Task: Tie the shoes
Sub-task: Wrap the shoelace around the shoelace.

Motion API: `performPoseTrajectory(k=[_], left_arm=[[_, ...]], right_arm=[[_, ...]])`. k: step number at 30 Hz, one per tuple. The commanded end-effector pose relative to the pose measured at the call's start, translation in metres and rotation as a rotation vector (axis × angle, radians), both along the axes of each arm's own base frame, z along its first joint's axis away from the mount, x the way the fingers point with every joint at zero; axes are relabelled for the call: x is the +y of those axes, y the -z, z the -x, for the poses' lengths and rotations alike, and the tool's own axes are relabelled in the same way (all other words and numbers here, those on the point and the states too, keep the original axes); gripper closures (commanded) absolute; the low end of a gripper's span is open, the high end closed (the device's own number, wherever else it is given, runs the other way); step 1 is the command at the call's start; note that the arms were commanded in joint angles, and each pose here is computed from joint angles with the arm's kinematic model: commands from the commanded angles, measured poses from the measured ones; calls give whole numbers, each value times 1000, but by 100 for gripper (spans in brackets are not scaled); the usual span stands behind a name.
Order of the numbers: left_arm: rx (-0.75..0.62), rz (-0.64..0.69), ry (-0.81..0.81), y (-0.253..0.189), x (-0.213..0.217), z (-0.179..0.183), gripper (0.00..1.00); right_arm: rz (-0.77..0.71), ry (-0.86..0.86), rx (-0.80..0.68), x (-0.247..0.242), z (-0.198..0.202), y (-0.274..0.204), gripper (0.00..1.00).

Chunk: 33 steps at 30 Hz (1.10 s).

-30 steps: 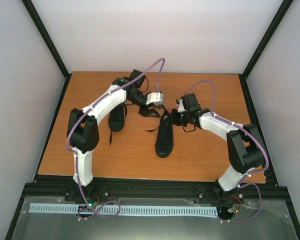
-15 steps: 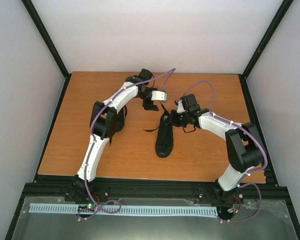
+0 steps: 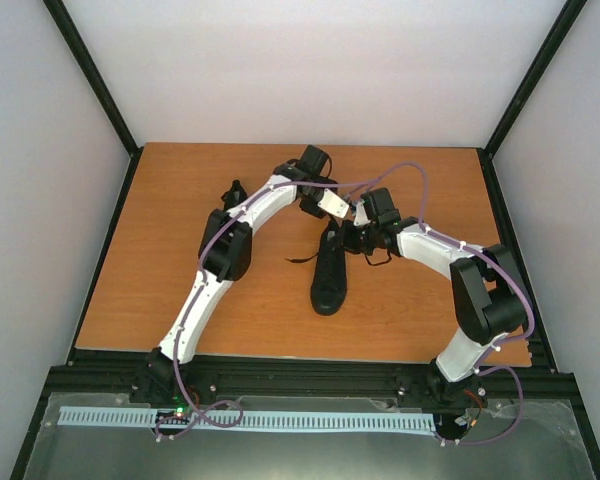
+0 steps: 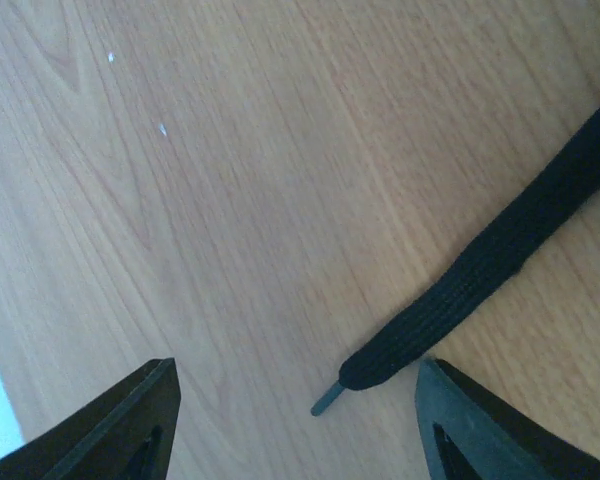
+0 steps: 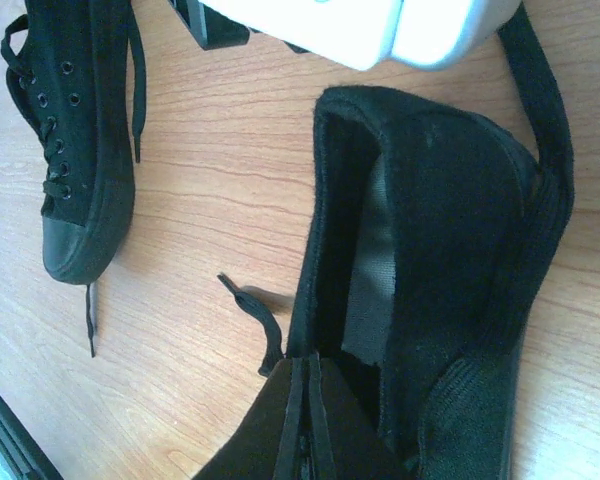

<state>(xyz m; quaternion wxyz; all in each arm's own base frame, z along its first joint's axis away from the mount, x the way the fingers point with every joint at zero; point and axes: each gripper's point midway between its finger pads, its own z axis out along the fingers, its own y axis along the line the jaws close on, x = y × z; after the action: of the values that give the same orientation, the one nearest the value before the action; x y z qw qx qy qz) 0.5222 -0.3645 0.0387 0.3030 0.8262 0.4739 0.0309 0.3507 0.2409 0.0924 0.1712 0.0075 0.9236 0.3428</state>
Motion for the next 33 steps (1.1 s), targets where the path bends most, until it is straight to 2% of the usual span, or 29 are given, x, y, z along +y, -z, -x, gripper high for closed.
performPoseTrajectory(k=[1,6,11,13,15,21,25,27,30,33], left_arm=[[-34,-239,129,57,23,5,34],[-46,-440,176,90,47,11,56],[16,-597,206,110,77,30,79],[27,-616,196,113,83,34,90],[39,-573,172,110,77,36,99],[74,-298,66,68,36,32,99],[176,-61,-59,19,19,29,97],[250,76,-111,-20,20,32,94],[389,262,-148,-73,24,51,79],[475,348,-127,-111,28,85,67]], right_arm=[[-4,-14,0,3,2,0,97],[-2,-11,-13,2,2,-4,97],[-1,-8,-18,1,2,-7,97],[-6,-10,-20,2,2,-8,97],[-10,-10,-19,2,1,-7,97],[-17,-11,-19,4,0,-8,97],[-11,-3,-27,3,-2,-8,97],[-11,0,-34,3,-4,-10,97],[-13,-6,-48,4,-5,-16,97],[-8,-4,-70,3,-7,-24,97]])
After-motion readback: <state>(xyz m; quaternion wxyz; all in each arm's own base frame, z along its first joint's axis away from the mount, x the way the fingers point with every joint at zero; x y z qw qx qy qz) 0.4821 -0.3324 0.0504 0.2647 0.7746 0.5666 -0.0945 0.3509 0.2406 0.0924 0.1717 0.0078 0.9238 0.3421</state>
